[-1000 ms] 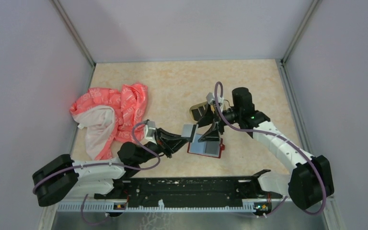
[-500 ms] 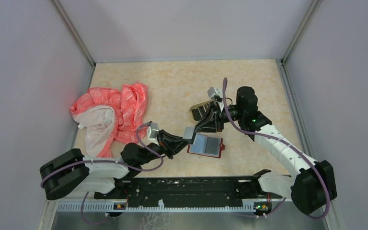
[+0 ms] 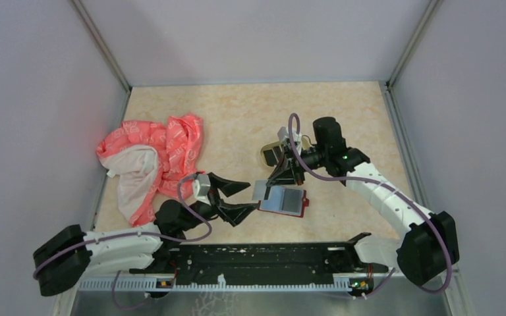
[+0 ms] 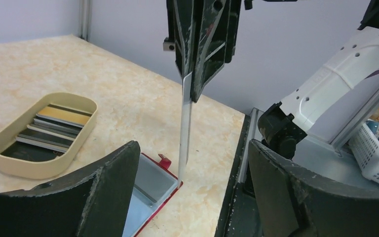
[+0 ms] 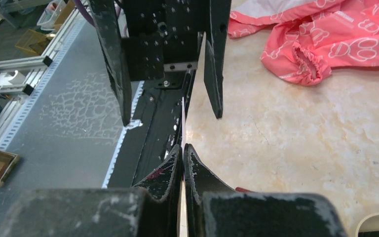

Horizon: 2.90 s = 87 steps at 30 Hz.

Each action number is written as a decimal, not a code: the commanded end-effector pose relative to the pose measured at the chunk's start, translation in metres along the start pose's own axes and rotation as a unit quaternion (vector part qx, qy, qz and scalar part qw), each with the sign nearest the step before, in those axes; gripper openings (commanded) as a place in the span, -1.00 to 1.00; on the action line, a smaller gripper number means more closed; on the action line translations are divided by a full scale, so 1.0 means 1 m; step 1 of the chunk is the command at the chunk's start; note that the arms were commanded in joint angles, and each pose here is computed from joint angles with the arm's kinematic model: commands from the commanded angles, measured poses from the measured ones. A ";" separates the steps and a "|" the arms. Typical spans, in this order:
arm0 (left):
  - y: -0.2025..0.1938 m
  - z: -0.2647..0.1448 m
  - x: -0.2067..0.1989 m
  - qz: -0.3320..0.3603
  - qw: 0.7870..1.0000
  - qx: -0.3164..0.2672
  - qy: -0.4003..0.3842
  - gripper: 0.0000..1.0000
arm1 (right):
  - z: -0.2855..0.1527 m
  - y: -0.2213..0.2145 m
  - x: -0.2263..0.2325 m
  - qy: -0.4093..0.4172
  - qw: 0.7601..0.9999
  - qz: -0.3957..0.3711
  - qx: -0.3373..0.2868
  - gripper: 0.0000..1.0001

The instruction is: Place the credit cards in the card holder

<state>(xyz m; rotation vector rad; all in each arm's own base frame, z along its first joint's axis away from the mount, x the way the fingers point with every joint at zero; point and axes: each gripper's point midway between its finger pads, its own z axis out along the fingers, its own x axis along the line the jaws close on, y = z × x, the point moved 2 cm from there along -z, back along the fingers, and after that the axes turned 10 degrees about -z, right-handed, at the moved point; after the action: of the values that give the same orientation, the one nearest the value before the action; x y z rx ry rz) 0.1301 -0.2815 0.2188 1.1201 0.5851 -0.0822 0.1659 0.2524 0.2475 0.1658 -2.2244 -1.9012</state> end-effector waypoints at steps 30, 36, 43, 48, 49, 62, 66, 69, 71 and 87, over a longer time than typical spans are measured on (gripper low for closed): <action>-0.023 0.007 0.000 0.031 0.987 0.158 -0.031 -1.00 | 0.025 -0.029 0.003 0.022 0.993 -0.074 0.090 -0.95; -0.026 -0.002 0.011 -0.009 0.991 0.135 -0.010 -1.00 | 0.024 -0.036 0.000 0.015 0.991 -0.087 0.103 -0.10; -0.015 -0.021 0.013 -0.056 0.997 0.056 0.005 -1.00 | 0.028 -0.053 -0.005 0.017 0.991 -0.082 0.102 0.10; -0.006 -0.024 0.009 -0.061 0.998 0.023 -0.005 -1.00 | 0.039 -0.060 -0.006 0.015 0.994 -0.060 0.093 0.05; -0.005 -0.023 0.008 -0.060 0.998 0.023 -0.008 -1.00 | 0.041 -0.061 -0.005 0.017 0.994 -0.057 0.092 0.04; 0.008 -0.021 0.010 -0.044 0.999 -0.011 -0.003 -1.00 | 0.055 -0.058 0.011 0.058 0.993 -0.046 0.087 -1.00; 0.001 -0.021 0.011 -0.037 0.999 0.016 0.002 -0.55 | 0.053 -0.057 0.014 0.070 0.991 -0.056 0.096 -1.00; -0.005 -0.023 0.010 -0.027 0.999 0.041 -0.001 -0.29 | 0.051 -0.059 0.017 0.080 0.990 -0.063 0.101 -1.00; -0.006 -0.024 0.009 -0.021 0.998 0.053 -0.002 -0.23 | 0.051 -0.061 0.019 0.090 0.989 -0.063 0.103 -1.00; -0.020 -0.009 0.000 -0.008 0.990 0.136 -0.038 -0.99 | 0.055 -0.070 0.017 0.095 0.985 -0.053 0.131 -1.00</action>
<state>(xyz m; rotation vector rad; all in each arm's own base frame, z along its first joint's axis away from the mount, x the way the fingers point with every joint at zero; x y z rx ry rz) 0.1221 -0.2784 0.1894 1.3578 0.5856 -0.2126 0.1288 0.2798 0.1553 0.3992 -2.3784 -1.4981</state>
